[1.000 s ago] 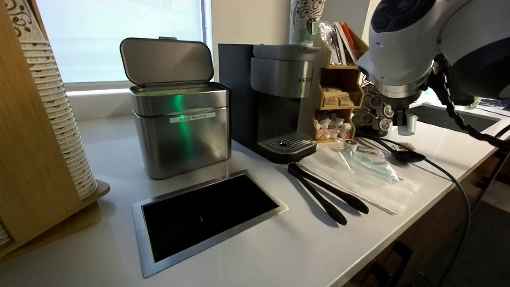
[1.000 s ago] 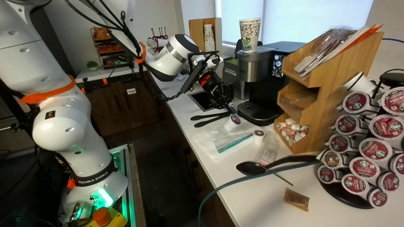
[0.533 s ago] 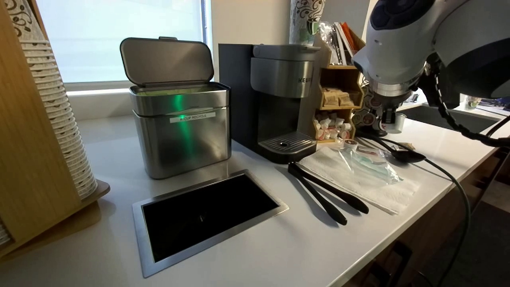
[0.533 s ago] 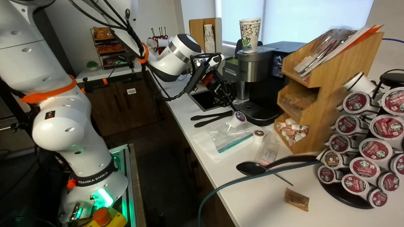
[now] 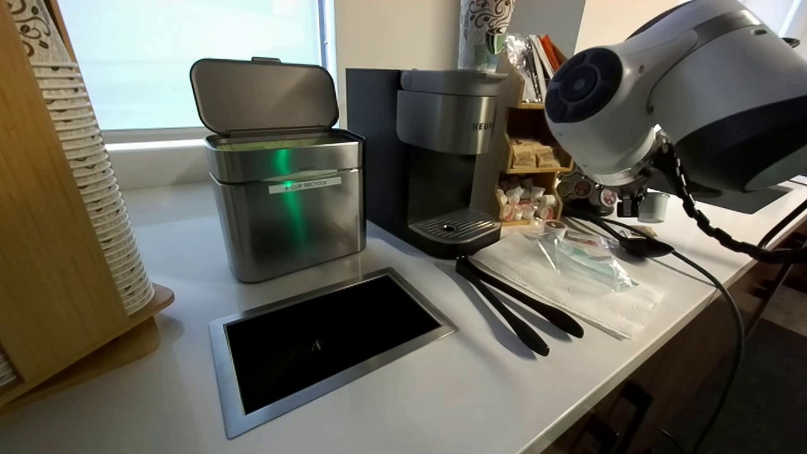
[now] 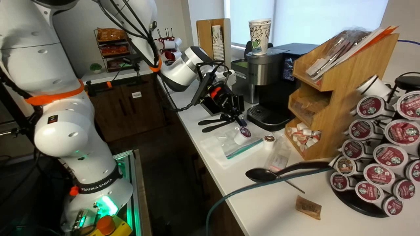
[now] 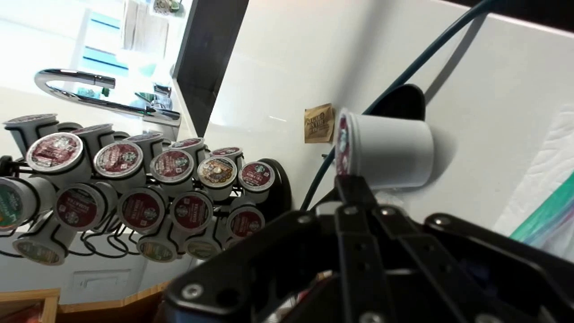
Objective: Put the capsule on the counter top
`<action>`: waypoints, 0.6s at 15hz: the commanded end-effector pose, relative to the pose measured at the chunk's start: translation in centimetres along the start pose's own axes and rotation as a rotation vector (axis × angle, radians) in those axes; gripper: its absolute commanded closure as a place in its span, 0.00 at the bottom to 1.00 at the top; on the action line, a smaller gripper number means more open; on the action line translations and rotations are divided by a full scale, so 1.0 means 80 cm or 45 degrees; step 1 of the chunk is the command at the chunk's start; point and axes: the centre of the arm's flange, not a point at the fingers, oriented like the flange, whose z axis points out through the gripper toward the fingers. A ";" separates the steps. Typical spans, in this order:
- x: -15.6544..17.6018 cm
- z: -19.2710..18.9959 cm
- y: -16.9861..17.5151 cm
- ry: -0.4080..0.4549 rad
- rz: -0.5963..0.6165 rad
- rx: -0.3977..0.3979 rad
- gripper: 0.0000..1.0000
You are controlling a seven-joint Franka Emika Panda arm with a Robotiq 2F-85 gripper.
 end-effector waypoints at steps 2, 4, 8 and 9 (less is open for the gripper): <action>0.004 0.001 -0.002 -0.010 -0.005 -0.007 1.00; 0.009 0.005 -0.012 -0.102 0.055 -0.047 1.00; 0.019 0.024 -0.046 -0.056 0.156 -0.082 1.00; 0.022 0.030 -0.054 -0.031 0.172 -0.087 1.00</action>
